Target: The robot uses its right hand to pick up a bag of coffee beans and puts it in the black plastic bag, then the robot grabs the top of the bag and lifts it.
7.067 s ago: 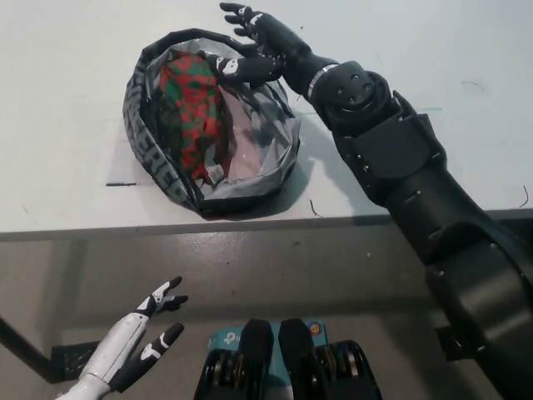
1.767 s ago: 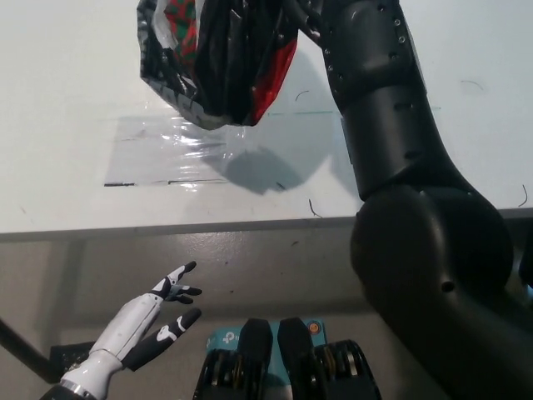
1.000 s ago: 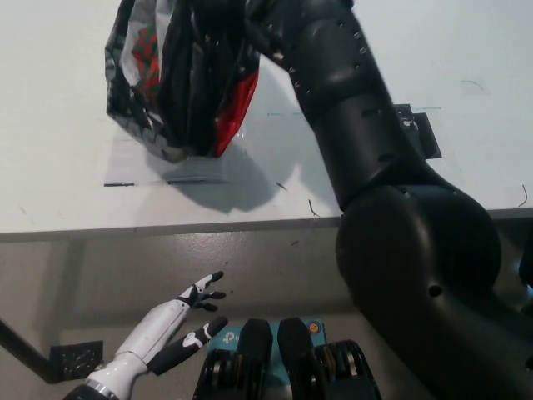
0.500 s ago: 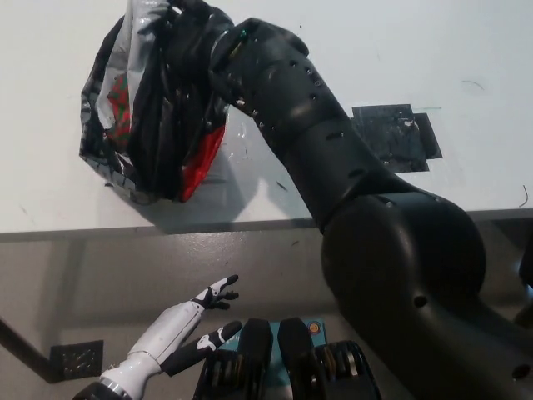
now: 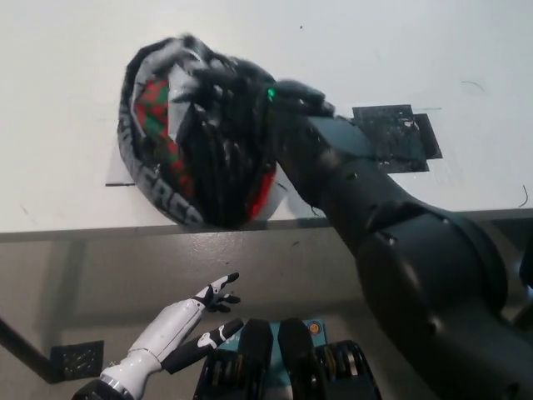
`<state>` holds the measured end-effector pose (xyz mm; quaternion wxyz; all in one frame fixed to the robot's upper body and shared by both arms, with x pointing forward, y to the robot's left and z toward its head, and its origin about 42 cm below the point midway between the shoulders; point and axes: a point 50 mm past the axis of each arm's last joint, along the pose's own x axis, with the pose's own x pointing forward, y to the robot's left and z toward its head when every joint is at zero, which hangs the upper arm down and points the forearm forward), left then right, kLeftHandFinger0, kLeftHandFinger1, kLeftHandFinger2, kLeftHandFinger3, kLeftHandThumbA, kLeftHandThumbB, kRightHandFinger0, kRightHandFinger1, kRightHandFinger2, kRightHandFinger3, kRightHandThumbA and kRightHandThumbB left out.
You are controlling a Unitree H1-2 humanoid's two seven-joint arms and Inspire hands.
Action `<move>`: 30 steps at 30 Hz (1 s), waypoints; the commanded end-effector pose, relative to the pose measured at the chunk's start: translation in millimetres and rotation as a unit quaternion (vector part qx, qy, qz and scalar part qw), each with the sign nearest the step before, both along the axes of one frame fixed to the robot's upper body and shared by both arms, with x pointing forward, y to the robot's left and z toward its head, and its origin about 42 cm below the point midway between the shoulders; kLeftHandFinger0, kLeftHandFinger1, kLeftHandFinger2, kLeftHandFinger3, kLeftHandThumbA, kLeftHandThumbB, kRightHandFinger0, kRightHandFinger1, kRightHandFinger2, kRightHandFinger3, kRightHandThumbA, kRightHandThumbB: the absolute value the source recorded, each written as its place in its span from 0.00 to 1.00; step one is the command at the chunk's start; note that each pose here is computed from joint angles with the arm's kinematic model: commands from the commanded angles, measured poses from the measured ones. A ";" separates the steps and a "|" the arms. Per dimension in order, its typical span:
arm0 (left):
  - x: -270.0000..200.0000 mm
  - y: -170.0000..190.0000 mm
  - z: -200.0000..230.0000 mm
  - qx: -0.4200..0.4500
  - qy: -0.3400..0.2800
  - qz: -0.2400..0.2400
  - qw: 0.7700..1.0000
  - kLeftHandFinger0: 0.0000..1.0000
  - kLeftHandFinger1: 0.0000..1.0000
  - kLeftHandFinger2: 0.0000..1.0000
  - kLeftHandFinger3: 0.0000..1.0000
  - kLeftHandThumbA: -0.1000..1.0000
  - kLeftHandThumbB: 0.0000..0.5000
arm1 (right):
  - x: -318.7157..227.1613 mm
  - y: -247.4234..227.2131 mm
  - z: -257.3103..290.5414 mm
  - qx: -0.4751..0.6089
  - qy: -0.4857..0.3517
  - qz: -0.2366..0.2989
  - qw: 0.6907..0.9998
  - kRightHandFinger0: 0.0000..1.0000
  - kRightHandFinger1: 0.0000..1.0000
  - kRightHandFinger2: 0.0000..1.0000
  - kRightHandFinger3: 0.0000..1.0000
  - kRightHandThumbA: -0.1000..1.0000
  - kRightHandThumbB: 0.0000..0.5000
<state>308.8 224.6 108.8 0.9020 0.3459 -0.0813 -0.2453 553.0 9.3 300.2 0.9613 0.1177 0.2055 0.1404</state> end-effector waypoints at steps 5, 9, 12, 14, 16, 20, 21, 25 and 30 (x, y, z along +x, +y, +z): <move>6.0 0.7 13.7 0.006 -0.020 -0.011 1.000 0.80 0.74 0.79 1.00 1.00 0.39 | 20.0 -84.8 -26.9 -0.461 -0.131 0.122 0.869 1.00 1.00 1.00 1.00 0.98 0.90; 5.6 2.6 14.1 0.004 -0.020 -0.010 1.000 0.80 0.74 0.79 1.00 1.00 0.37 | 24.4 -89.4 -14.6 -0.464 -0.147 0.124 0.864 1.00 1.00 1.00 1.00 1.00 0.95; 6.0 3.0 12.9 0.004 -0.021 -0.010 1.000 0.78 0.73 0.79 1.00 1.00 0.38 | 30.6 -90.3 10.7 -0.456 -0.174 0.114 0.865 1.00 1.00 1.00 1.00 1.00 0.94; 6.2 3.2 12.6 0.006 -0.020 -0.011 1.000 0.78 0.73 0.80 1.00 1.00 0.39 | 32.8 -88.7 23.3 -0.462 -0.191 0.114 0.859 1.00 1.00 1.00 1.00 1.00 0.95; 5.8 3.8 12.2 0.004 -0.020 -0.010 1.000 0.78 0.73 0.80 1.00 1.00 0.39 | 36.8 -84.9 54.1 -0.448 -0.225 0.106 0.859 1.00 1.00 1.00 1.00 1.00 1.00; 5.5 4.3 12.5 0.008 -0.023 -0.008 1.000 0.77 0.72 0.78 1.00 1.00 0.38 | 38.7 -80.2 86.3 -0.443 -0.263 0.097 0.851 1.00 1.00 1.00 1.00 1.00 0.99; 5.8 4.4 12.8 0.006 -0.022 -0.007 1.000 0.78 0.72 0.79 1.00 1.00 0.36 | 38.7 -77.5 105.8 -0.435 -0.282 0.098 0.850 1.00 1.00 1.00 1.00 1.00 0.98; 7.0 5.0 12.8 0.003 -0.023 -0.009 1.000 0.80 0.73 0.80 1.00 1.00 0.37 | 34.6 -74.2 158.3 -0.431 -0.334 0.103 0.832 1.00 1.00 1.00 1.00 1.00 0.94; 7.1 6.0 11.6 0.003 -0.025 -0.009 1.000 0.78 0.72 0.78 1.00 1.00 0.36 | 23.5 -76.7 200.0 -0.355 -0.379 0.106 0.848 1.00 1.00 1.00 1.00 1.00 0.92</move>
